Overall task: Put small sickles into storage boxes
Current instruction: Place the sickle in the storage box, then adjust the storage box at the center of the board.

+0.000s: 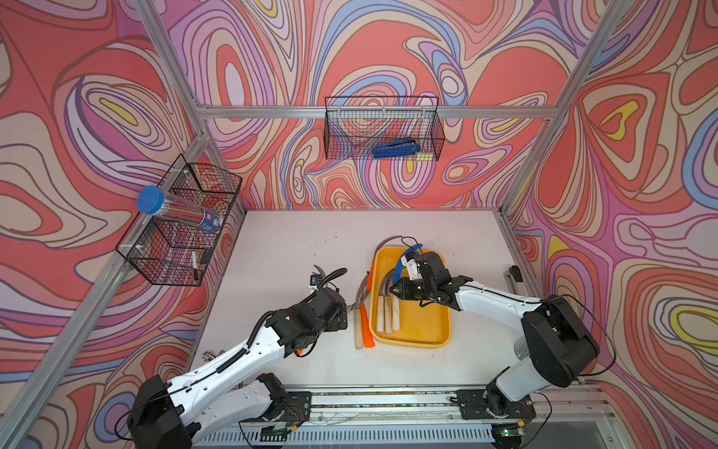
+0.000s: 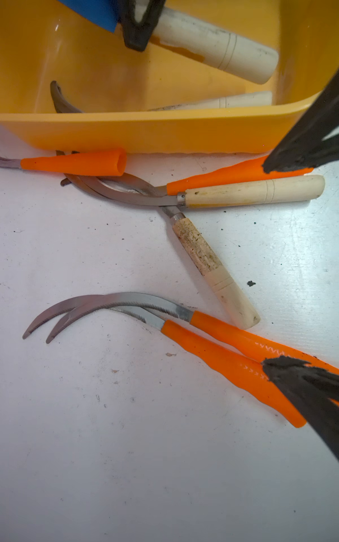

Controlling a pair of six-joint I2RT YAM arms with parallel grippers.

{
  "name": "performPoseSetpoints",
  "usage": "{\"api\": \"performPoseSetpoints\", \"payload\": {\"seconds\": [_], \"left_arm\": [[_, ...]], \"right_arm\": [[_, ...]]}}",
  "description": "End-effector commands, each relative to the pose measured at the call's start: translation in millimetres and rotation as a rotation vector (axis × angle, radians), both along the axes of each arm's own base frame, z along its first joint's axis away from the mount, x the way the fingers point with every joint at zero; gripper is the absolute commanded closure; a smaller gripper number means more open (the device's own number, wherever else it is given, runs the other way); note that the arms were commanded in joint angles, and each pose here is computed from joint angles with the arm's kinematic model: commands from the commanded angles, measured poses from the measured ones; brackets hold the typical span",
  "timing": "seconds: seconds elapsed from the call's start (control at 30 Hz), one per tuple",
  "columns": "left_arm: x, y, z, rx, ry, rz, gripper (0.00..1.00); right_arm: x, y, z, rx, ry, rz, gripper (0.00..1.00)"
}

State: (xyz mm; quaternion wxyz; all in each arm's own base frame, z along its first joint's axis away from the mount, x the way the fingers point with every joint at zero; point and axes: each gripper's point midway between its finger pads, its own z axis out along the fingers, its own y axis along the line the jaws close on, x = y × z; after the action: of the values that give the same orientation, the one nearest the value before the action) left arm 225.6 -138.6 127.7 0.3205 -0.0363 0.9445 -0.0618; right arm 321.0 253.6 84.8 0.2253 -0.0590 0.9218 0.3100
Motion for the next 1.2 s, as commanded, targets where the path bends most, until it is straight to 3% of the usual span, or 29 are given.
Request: {"api": "performPoseSetpoints", "payload": {"seconds": [0.0, 0.2, 0.3, 0.47, 0.87, 1.17], "left_arm": [[1, 0, 5, 0.032, 0.01, -0.017, 0.0], [-3, -24, -4, -0.001, 0.069, -0.144, 0.0], [-8, -40, -8, -0.056, 0.09, -0.214, 0.0], [-15, -63, -6, -0.173, 0.084, -0.311, 0.0], [-18, -109, -10, -0.341, 0.117, -0.434, 0.0], [-10, -150, -11, -0.4, 0.117, -0.516, 0.0]], "right_arm": [[5, -4, -12, -0.023, -0.006, 0.003, 1.0], [10, -1, -28, -0.033, 0.023, 0.011, 0.94], [13, -1, -36, -0.044, 0.04, 0.008, 0.85], [17, -2, -39, -0.06, 0.045, -0.001, 0.57], [34, -26, -23, -0.161, 0.016, -0.089, 0.07], [63, -67, -25, -0.239, 0.034, -0.212, 0.02]]}}
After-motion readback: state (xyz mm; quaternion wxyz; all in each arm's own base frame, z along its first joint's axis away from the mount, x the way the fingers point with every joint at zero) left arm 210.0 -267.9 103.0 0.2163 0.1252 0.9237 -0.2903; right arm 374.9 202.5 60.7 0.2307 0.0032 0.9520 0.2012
